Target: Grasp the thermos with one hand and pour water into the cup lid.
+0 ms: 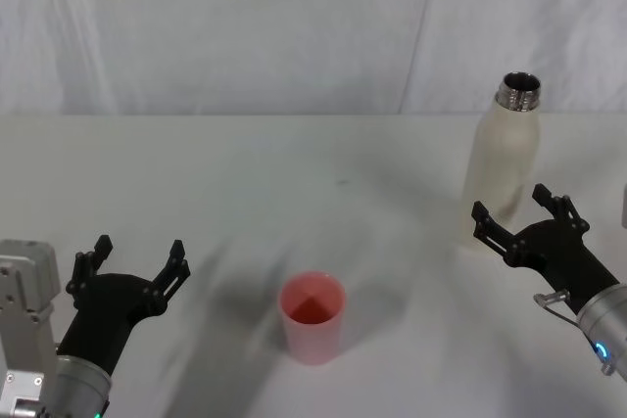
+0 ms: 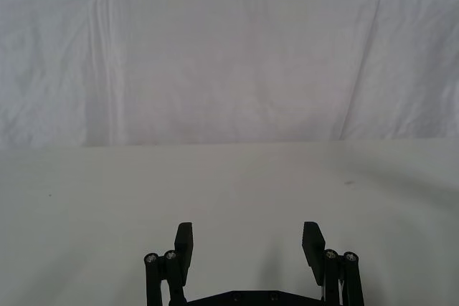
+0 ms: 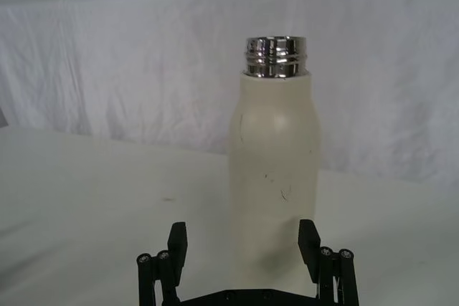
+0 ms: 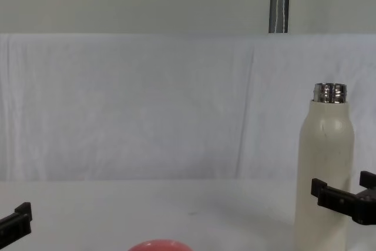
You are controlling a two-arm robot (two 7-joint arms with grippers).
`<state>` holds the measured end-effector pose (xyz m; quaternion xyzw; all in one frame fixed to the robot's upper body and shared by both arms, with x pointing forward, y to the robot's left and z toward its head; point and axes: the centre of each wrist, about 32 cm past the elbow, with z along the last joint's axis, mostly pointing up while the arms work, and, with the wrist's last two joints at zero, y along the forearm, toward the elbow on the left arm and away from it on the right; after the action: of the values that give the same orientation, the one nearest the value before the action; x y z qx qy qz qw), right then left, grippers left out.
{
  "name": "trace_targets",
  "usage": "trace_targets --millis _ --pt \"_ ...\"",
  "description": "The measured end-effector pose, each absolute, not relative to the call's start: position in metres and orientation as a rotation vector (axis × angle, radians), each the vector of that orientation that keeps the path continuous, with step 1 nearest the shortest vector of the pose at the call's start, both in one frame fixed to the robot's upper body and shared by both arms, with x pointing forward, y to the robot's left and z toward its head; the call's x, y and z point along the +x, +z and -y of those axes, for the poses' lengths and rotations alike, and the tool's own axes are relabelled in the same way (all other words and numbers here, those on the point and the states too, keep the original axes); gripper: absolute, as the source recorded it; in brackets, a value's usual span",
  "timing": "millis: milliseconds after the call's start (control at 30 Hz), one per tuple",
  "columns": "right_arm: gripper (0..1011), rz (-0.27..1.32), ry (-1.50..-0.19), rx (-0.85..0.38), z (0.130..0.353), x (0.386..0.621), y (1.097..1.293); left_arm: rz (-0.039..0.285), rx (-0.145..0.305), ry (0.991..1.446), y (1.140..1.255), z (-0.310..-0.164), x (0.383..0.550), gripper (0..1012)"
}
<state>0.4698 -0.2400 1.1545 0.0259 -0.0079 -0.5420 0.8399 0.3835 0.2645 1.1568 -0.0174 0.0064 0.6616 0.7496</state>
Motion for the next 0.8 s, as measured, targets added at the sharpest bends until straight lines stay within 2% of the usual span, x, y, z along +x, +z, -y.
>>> trace_targets --millis 800 --pt "1001 -0.017 -1.149 0.052 0.247 0.495 1.150 -0.014 -0.038 1.446 1.157 -0.265 0.384 1001"
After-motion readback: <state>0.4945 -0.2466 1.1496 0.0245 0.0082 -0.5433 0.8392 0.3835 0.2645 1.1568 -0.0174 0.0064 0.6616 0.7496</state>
